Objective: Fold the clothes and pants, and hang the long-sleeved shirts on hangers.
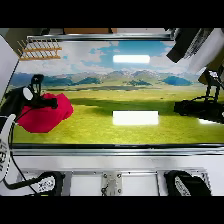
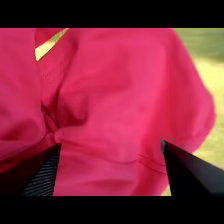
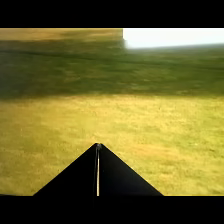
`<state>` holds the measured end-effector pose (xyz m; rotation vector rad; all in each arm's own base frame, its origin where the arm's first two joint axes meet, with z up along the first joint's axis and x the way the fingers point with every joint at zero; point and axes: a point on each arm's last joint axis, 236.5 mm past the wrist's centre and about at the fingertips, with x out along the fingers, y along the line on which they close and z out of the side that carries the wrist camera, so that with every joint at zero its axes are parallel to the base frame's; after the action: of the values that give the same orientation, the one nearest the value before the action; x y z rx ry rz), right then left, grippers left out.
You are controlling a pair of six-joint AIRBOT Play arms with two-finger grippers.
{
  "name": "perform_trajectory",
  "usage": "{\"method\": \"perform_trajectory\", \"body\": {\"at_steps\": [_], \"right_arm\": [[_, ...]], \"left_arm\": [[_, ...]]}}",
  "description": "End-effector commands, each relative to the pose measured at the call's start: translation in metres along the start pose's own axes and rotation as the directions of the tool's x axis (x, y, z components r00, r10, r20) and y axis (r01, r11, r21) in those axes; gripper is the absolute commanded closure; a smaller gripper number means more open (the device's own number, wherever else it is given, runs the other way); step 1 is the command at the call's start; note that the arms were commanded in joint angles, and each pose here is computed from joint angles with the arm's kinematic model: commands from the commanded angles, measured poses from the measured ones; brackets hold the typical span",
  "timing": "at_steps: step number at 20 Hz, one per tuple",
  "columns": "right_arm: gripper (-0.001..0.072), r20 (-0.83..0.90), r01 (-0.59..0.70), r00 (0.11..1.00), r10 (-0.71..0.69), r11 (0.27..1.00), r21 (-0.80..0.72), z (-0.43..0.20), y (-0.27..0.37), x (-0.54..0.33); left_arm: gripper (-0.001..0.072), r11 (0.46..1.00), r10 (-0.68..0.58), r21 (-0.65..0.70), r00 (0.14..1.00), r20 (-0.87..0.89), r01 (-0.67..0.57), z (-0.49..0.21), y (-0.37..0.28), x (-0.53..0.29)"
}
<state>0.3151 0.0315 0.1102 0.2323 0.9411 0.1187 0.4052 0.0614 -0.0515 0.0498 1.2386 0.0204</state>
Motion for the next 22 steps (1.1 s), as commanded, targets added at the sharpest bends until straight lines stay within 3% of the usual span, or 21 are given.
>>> {"method": "perform_trajectory", "body": {"at_steps": [1,2,3,4,5,6,9,12,16,19,21,22], "right_arm": [[0.0687,-0.001,0.0,1.0,0.0,1.0,0.001,0.0,0.0,0.0],[0.0687,-0.001,0.0,1.0,0.0,1.0,0.001,0.0,0.0,0.0],[0.0687,-0.001,0.0,1.0,0.0,1.0,0.001,0.0,0.0,0.0],[0.0687,-0.001,0.0,1.0,0.0,1.0,0.001,0.0,0.0,0.0],[0.0687,-0.001,0.0,1.0,0.0,1.0,0.001,0.0,0.0,0.0],[0.0687,-0.001,0.0,1.0,0.0,1.0,0.001,0.0,0.0,0.0],[0.0687,-0.001,0.0,1.0,0.0,1.0,0.001,0.0,0.0,0.0],[0.0688,-0.001,0.0,1.0,0.0,1.0,0.001,0.0,0.0,0.0],[0.0688,0.0,-0.01,1.0,0.01,1.0,0.005,0.0,0.002,0.0],[0.0688,0.014,-0.012,1.0,0.012,1.0,0.007,0.003,0.003,0.0],[0.0687,0.015,-0.012,1.0,0.012,1.0,0.007,0.004,0.003,0.0],[0.0687,0.015,-0.013,1.0,0.013,1.0,0.007,0.003,0.003,0.0]], "left_arm": [[0.001,1.0,0.009,0.02,0.989,-0.147,-0.006,-0.031,0.004,0.035],[0.0016,1.0,0.004,0.015,0.984,-0.177,-0.001,-0.038,0.003,0.038],[0.0218,1.0,0.002,0.001,0.982,-0.191,-0.002,-0.042,0.002,0.038],[0.047,1.0,0.0,-0.002,0.982,-0.187,0.0,-0.041,0.002,0.035],[0.0643,1.0,-0.008,-0.007,0.986,-0.164,0.007,-0.035,-0.001,0.028],[0.07,0.999,-0.038,-0.024,0.992,-0.119,0.035,-0.021,-0.011,0.015],[0.07,0.969,-0.236,-0.041,0.961,0.144,0.244,0.055,-0.085,-0.066],[0.07,0.905,-0.425,0.157,0.846,0.321,0.395,0.095,-0.187,-0.162],[0.07,0.784,-0.602,0.431,0.718,0.35,0.447,0.084,-0.318,-0.225],[0.0691,0.713,-0.668,0.512,0.687,0.287,0.479,0.063,-0.389,-0.213],[0.0161,0.713,-0.669,0.493,0.694,0.266,0.499,0.066,-0.406,-0.196],[0.0128,0.728,-0.659,0.456,0.707,0.259,0.511,0.073,-0.401,-0.191]]}}
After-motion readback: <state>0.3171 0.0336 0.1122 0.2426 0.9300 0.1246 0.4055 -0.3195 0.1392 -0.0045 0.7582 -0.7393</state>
